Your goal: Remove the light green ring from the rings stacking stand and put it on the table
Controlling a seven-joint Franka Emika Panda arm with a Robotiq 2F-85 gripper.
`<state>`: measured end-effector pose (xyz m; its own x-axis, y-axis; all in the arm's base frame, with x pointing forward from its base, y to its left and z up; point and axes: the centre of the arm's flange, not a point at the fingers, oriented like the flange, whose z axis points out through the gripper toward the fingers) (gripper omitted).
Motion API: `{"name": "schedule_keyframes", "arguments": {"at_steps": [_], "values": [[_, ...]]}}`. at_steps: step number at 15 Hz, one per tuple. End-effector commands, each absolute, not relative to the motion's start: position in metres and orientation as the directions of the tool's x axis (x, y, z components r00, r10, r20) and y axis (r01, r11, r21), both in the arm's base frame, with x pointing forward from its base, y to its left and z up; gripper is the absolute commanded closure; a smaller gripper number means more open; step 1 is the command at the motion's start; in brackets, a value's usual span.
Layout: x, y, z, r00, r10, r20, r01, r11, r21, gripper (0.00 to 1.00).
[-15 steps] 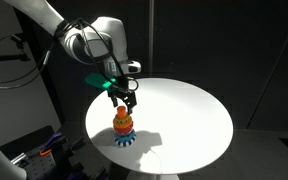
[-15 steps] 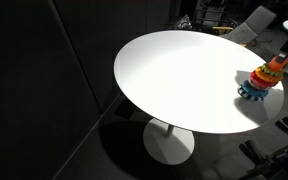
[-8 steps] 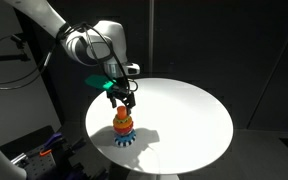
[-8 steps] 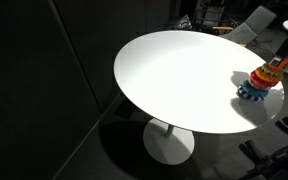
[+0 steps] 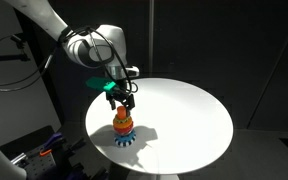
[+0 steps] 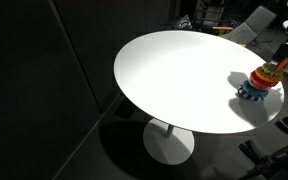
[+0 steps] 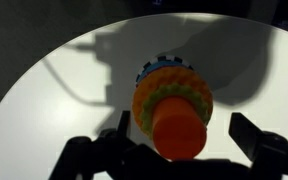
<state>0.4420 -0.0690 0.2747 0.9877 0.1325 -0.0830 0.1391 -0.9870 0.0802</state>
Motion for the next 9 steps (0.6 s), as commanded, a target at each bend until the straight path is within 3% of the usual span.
{"name": "schedule_keyframes", "arguments": {"at_steps": [1,9], "values": [[0.4495,-0.0675,0.2711,0.988,0.133,-0.077,0.141,-0.984,0.108,0.00],[0.4501,-0.0694,0.2613,0.990,0.129,-0.063,0.136,-0.984,0.115,0.00]]}}
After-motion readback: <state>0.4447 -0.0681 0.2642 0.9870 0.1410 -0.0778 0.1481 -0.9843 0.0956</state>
